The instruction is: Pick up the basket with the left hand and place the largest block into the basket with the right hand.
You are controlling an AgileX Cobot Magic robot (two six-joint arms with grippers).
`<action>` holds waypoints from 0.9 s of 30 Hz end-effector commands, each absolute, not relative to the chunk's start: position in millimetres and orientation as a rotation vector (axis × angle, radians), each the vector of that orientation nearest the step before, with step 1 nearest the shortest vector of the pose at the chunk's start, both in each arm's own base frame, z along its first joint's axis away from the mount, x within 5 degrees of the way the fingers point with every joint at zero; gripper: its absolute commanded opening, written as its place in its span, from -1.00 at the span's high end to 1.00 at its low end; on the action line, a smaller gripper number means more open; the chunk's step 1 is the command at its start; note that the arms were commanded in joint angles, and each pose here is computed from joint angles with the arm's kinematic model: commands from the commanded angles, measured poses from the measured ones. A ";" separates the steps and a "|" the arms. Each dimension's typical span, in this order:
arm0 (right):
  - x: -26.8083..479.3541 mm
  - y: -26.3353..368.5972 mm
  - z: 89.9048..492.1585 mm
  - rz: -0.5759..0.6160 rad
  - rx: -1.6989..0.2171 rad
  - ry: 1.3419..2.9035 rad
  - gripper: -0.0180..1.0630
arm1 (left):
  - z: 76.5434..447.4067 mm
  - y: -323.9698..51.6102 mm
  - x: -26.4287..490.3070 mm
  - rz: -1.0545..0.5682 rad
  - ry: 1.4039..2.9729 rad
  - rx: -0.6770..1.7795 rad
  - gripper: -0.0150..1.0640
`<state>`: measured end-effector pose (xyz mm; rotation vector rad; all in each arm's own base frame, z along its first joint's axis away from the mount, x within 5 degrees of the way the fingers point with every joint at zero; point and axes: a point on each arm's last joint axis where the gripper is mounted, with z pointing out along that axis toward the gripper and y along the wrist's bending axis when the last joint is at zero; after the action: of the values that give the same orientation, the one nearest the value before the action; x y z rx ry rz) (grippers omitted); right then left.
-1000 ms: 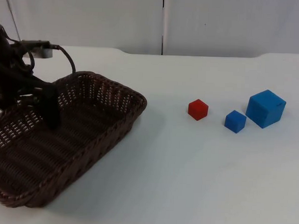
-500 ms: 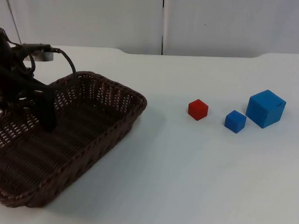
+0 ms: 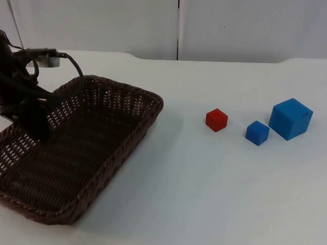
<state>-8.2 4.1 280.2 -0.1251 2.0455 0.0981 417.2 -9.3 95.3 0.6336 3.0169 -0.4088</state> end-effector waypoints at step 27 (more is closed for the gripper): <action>-7.8 4.0 279.9 0.100 -0.123 2.045 -0.98 | 229.5 -35.5 398.3 -0.566 2.937 0.409 0.98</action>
<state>-7.9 4.1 280.2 -0.1252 2.0472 0.0981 402.3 -30.5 213.4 0.4408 2.9620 -0.5254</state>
